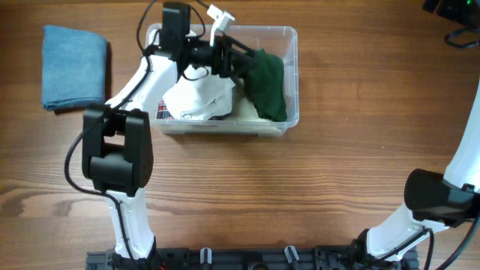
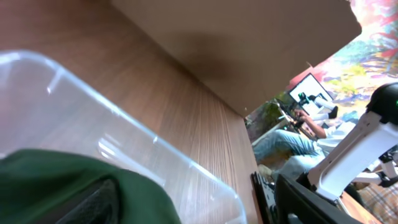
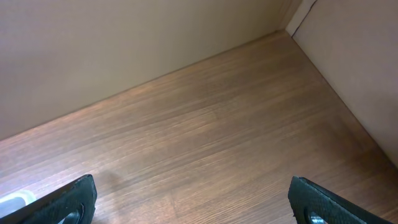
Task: Pack container
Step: 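Lower the green cloth into the container and release it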
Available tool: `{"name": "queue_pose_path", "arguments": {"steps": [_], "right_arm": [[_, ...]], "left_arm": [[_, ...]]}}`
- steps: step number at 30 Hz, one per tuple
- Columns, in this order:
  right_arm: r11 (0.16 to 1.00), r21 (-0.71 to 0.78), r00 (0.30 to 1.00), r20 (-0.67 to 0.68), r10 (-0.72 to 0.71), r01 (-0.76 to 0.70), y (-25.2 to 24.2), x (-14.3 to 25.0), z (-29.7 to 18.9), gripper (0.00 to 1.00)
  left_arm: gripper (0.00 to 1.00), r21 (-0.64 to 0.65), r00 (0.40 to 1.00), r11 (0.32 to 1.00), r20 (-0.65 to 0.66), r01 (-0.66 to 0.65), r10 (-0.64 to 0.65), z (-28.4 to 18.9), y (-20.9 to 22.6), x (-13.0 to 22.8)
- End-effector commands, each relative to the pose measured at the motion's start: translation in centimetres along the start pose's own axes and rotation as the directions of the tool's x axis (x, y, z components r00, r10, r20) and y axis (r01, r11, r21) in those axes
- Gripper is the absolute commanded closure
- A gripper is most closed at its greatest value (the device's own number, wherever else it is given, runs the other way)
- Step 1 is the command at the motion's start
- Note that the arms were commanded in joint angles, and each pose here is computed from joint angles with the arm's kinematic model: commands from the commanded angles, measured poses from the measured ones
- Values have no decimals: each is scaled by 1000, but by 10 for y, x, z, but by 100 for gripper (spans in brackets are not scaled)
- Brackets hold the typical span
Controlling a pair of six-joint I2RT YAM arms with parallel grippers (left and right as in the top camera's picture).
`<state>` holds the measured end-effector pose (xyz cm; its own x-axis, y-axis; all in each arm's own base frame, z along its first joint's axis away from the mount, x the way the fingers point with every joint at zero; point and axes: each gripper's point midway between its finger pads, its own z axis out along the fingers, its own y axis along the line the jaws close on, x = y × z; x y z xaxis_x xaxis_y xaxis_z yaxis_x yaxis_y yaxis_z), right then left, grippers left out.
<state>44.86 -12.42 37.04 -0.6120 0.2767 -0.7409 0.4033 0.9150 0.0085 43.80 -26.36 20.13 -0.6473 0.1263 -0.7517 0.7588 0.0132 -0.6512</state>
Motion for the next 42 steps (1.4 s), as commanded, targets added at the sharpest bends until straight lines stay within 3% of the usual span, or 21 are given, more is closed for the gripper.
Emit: {"name": "queue_pose_path", "arguments": {"steps": [1,5,9,12,15,17,22,28,38,42], "right_arm": [[1000,9,1000,-1,18,-18,-1,0,2,0],[1000,10,1000,-1,18,-18,-1,0,2,0],[1000,9,1000,-1,18,-18,-1,0,2,0],[1000,9,1000,-1,18,-18,-1,0,2,0],[1000,9,1000,-1,18,-18,-1,0,2,0],[1000,9,1000,-1,18,-18,-1,0,2,0],[1000,10,1000,-1,18,-18,-1,0,2,0],[1000,10,1000,-1,18,-18,-1,0,2,0],[1000,10,1000,-1,18,-18,-1,0,2,0],[1000,10,1000,-1,18,-18,-1,0,2,0]], "left_arm": [[23,-15,993,994,32,-110,110,-13,-39,-43],[26,-122,996,990,40,-69,74,-21,-32,-48],[40,-293,1000,956,13,17,-14,-24,-1,-30],[55,-516,994,855,-64,43,-89,-17,31,-2],[70,-746,972,662,-201,-73,-119,-8,58,28],[79,-810,963,567,-250,-148,-106,-2,61,31],[90,-814,959,541,-281,-212,-47,19,47,18],[96,-884,944,400,-310,-242,-114,-5,65,31],[96,-877,897,421,-359,-230,-258,5,116,96],[96,-890,888,385,-363,-242,-281,-2,126,104]]}}
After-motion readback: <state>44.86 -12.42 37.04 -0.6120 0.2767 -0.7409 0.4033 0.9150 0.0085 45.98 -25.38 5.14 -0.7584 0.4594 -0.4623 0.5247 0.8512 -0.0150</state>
